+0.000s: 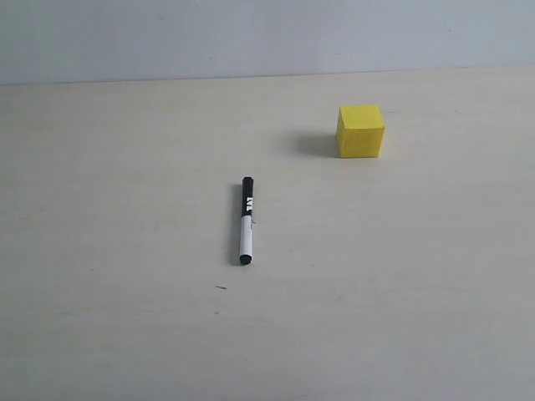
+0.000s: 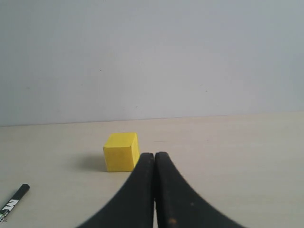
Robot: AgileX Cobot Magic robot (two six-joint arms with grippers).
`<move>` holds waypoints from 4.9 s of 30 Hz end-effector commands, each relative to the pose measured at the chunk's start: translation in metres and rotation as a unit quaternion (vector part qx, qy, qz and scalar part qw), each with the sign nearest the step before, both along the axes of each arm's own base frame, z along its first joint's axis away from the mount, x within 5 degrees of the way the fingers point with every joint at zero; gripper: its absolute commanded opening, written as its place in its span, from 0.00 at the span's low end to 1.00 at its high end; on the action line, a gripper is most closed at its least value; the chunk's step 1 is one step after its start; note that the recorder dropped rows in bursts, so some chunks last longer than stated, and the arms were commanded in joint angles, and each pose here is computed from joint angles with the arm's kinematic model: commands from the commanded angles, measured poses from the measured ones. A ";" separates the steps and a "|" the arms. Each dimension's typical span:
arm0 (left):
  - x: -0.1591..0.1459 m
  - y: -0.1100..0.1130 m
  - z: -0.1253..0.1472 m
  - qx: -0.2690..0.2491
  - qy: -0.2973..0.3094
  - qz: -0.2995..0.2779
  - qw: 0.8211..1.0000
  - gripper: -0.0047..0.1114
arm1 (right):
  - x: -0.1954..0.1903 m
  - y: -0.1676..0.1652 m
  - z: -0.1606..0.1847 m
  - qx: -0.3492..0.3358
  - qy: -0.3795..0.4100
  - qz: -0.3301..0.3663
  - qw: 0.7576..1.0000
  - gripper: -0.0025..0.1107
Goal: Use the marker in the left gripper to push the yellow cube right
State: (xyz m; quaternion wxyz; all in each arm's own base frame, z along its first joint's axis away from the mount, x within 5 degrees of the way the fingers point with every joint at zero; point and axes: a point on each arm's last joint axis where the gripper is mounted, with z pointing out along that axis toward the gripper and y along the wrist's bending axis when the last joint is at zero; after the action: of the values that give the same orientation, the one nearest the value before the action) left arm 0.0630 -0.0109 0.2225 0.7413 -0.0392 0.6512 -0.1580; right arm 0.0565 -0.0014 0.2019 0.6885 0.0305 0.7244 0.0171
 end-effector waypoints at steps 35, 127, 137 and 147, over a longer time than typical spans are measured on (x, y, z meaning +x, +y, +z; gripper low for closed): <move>-0.007 0.008 -0.022 0.080 0.090 0.045 0.992 0.04 | 0.000 0.000 -0.001 -0.001 -0.002 0.000 1.000 0.02; -0.007 0.007 -0.021 0.048 0.093 0.039 0.994 0.04 | 0.000 0.000 -0.001 -0.001 -0.002 0.000 1.000 0.02; -0.007 0.007 -0.021 0.048 0.093 0.039 0.994 0.04 | 0.000 0.000 -0.001 -0.001 -0.002 0.000 1.000 0.02; -0.007 0.007 -0.022 0.048 0.094 0.039 0.994 0.04 | 0.000 0.000 -0.001 -0.001 -0.002 0.000 1.000 0.02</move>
State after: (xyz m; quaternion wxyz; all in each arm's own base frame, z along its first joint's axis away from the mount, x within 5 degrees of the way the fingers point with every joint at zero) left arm 0.0567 -0.0042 0.2006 0.6823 -0.0378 0.7247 -0.0886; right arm 0.0565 -0.0014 0.2019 0.6885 0.0305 0.7244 0.0171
